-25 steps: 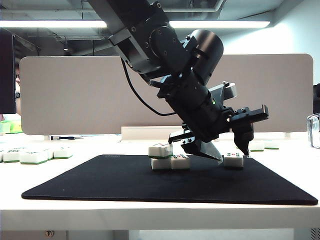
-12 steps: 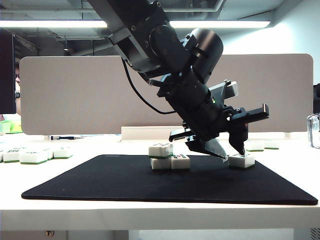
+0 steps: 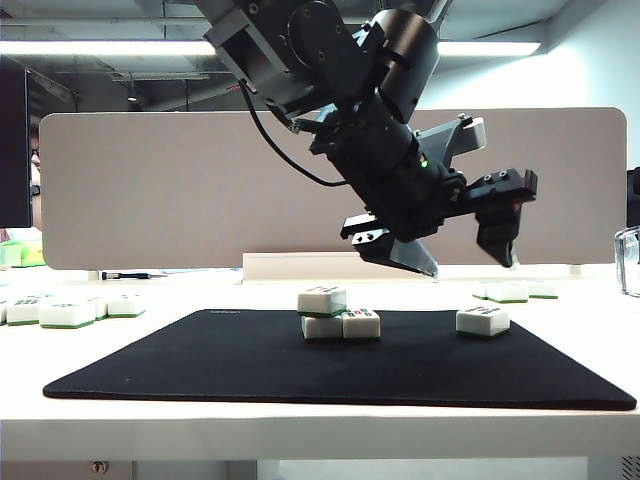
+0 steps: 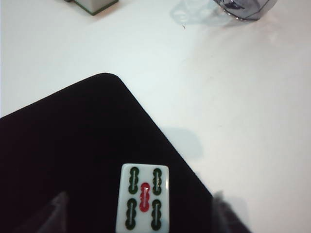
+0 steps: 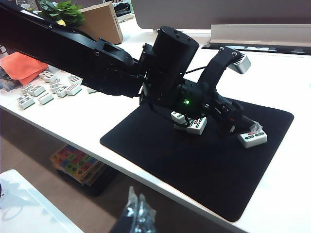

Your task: Arrange four mahjong tiles into a neat stack, creating two layers of paired tiles.

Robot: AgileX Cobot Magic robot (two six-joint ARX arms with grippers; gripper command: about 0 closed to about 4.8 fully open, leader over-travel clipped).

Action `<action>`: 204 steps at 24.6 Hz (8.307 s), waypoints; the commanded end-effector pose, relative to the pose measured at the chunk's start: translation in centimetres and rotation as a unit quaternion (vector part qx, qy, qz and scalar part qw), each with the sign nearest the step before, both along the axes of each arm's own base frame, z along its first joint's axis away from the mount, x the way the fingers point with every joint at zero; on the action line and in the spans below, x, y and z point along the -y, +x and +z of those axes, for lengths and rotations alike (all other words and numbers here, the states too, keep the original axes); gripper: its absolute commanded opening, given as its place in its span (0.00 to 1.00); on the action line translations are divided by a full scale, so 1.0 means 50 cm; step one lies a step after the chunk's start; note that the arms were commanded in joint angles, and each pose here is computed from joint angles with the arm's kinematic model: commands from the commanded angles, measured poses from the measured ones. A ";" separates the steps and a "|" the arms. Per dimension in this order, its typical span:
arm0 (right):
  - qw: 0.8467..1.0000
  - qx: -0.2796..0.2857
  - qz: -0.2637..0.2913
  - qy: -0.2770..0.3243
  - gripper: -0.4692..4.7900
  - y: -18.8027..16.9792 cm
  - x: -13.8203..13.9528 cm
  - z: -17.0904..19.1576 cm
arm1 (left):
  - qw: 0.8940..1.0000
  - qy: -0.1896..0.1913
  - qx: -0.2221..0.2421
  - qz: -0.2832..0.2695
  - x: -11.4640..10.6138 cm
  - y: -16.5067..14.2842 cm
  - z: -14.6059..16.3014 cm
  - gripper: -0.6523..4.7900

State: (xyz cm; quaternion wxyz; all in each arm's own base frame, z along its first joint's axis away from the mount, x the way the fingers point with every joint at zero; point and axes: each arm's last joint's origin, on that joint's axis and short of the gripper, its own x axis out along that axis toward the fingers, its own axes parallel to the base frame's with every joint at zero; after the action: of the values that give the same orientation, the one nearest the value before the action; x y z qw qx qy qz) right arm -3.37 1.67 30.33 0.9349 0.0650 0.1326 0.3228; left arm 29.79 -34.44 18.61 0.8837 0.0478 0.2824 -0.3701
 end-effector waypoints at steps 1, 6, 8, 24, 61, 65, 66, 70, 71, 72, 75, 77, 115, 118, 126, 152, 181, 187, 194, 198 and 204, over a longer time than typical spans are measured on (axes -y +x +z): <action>1.000 0.013 0.000 -0.001 0.09 -0.006 0.000 0.002 | 0.999 0.025 0.030 -0.021 0.010 -0.008 -0.004 0.80; 1.000 0.013 0.000 -0.001 0.09 -0.006 0.000 0.002 | 0.997 0.048 0.049 -0.028 0.019 -0.017 -0.012 0.80; 1.000 0.013 0.000 -0.001 0.09 -0.006 0.000 0.002 | 0.997 0.052 0.047 -0.030 0.021 -0.019 -0.016 0.80; 1.000 0.013 0.000 -0.001 0.09 -0.006 0.000 0.002 | 0.995 0.085 0.037 -0.023 0.031 -0.024 -0.061 0.64; 1.000 0.014 0.000 -0.001 0.09 -0.006 0.000 0.002 | 0.989 0.083 0.113 0.055 -0.054 0.017 0.083 0.40; 1.000 0.014 0.000 -0.001 0.09 -0.006 0.000 0.002 | 0.986 0.105 0.099 0.081 -0.111 0.037 0.117 0.40; 1.000 0.014 0.000 -0.001 0.09 -0.006 0.000 0.002 | 0.985 0.120 0.085 0.091 -0.138 0.041 0.128 0.40; 1.000 0.014 0.000 -0.001 0.09 -0.006 0.000 0.002 | 0.980 0.158 0.045 0.111 -0.199 0.045 0.148 0.44; 1.000 0.014 0.000 -0.001 0.09 -0.006 0.000 0.002 | 0.980 0.165 0.030 0.111 -0.216 0.044 0.154 0.49; 1.000 0.014 0.000 -0.001 0.09 -0.006 0.000 0.002 | 0.980 0.168 0.016 0.109 -0.230 0.043 0.158 0.53; 1.000 0.014 0.000 -0.001 0.09 -0.006 0.000 0.002 | 0.982 0.163 -0.038 0.085 -0.273 0.033 0.175 0.58; 1.000 0.014 0.000 -0.001 0.09 -0.006 0.000 0.002 | 0.983 0.159 -0.056 0.077 -0.284 0.030 0.177 0.58; 1.000 0.014 0.000 -0.002 0.09 -0.006 0.000 0.002 | 0.966 0.087 -0.219 0.104 -0.188 0.020 0.062 0.73; 1.000 0.014 0.000 -0.002 0.09 -0.006 0.000 0.002 | 0.971 0.078 -0.198 0.107 -0.184 0.025 0.066 0.73; 1.000 0.014 0.000 -0.002 0.09 -0.006 0.000 0.002 | 0.971 0.102 -0.150 0.155 -0.183 0.031 0.067 0.73; 1.000 0.014 0.000 -0.002 0.09 -0.006 0.000 0.002 | 0.968 0.137 -0.133 0.165 -0.176 0.038 0.039 0.73; 1.000 0.014 0.000 -0.002 0.09 -0.006 0.000 0.002 | 0.945 0.175 -0.135 0.243 -0.392 0.054 0.172 0.73; 1.000 0.014 0.000 -0.002 0.09 -0.006 0.000 0.002 | 0.929 0.166 -0.157 0.291 -0.479 0.085 0.169 0.74; 1.000 0.014 -0.013 -0.005 0.09 -0.005 0.001 0.002 | 0.915 0.174 -0.192 0.308 -0.556 0.111 0.143 0.76; 1.000 0.014 -0.013 -0.005 0.09 -0.005 0.001 0.002 | 0.910 0.194 -0.220 0.294 -0.577 0.123 0.110 0.76; 1.000 0.014 -0.013 -0.005 0.09 -0.005 0.001 0.002 | 0.911 0.200 -0.198 0.302 -0.579 0.143 0.095 0.76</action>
State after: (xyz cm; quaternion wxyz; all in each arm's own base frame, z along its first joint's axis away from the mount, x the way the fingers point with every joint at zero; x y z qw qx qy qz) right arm -3.33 1.61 30.32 0.9391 0.0622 0.1324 0.3110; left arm 36.61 -5.53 23.09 0.8402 0.0539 0.5389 -0.0256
